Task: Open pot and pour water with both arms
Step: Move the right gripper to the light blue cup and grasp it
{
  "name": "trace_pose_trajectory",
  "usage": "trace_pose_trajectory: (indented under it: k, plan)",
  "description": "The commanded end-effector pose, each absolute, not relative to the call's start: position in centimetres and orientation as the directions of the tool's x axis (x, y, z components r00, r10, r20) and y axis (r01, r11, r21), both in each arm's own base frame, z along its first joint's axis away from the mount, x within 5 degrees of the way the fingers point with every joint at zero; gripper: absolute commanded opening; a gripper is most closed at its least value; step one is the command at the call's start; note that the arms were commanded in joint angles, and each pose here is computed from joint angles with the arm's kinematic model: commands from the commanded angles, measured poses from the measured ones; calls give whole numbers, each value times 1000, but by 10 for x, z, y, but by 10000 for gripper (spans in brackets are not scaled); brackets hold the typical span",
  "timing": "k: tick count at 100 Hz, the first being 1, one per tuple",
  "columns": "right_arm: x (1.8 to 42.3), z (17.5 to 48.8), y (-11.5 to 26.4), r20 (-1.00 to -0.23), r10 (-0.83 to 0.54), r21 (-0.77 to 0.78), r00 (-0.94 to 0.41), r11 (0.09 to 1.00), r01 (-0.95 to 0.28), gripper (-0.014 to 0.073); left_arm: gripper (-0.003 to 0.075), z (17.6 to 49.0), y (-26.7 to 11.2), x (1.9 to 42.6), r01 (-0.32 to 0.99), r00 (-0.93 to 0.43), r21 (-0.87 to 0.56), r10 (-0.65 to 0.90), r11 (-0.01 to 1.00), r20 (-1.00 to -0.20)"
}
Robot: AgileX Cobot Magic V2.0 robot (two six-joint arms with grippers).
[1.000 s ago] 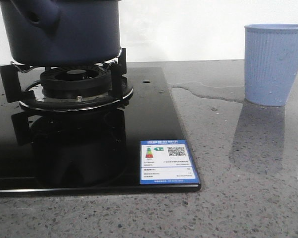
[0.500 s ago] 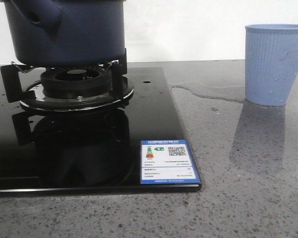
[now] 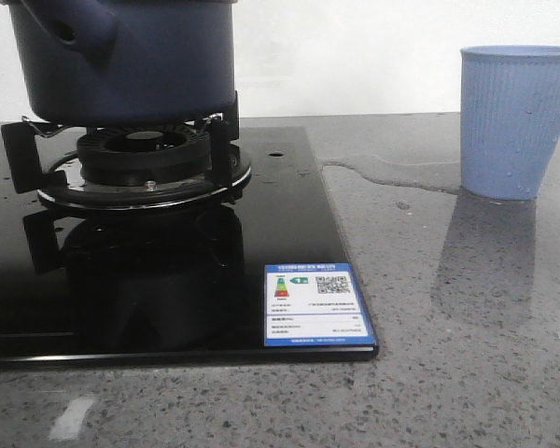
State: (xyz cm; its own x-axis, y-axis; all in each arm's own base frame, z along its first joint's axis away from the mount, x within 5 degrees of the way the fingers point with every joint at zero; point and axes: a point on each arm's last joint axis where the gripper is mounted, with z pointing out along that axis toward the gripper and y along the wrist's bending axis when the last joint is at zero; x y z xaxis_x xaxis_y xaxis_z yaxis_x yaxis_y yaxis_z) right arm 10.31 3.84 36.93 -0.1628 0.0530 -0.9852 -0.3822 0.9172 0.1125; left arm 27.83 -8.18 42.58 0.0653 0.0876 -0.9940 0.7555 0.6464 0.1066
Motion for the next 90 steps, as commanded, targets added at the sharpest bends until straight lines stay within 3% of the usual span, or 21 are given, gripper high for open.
trace_pose_trajectory:
  k: [1, 37, 90]
  plan:
    - [110, 373, 33, -994, 57, 85, -93, 943, -322, 641, 292, 467, -80, 249, 756, 183, 130, -17, 642, -983]
    - [127, 298, 16, -993, 11, 26, -116, 991, -128, 641, 292, 496, -78, 210, 749, 280, 160, -88, 643, -956]
    - [167, 281, 39, -994, -16, -2, -105, 991, -134, 641, 292, 496, -79, 208, 765, 281, 161, -98, 624, -955]
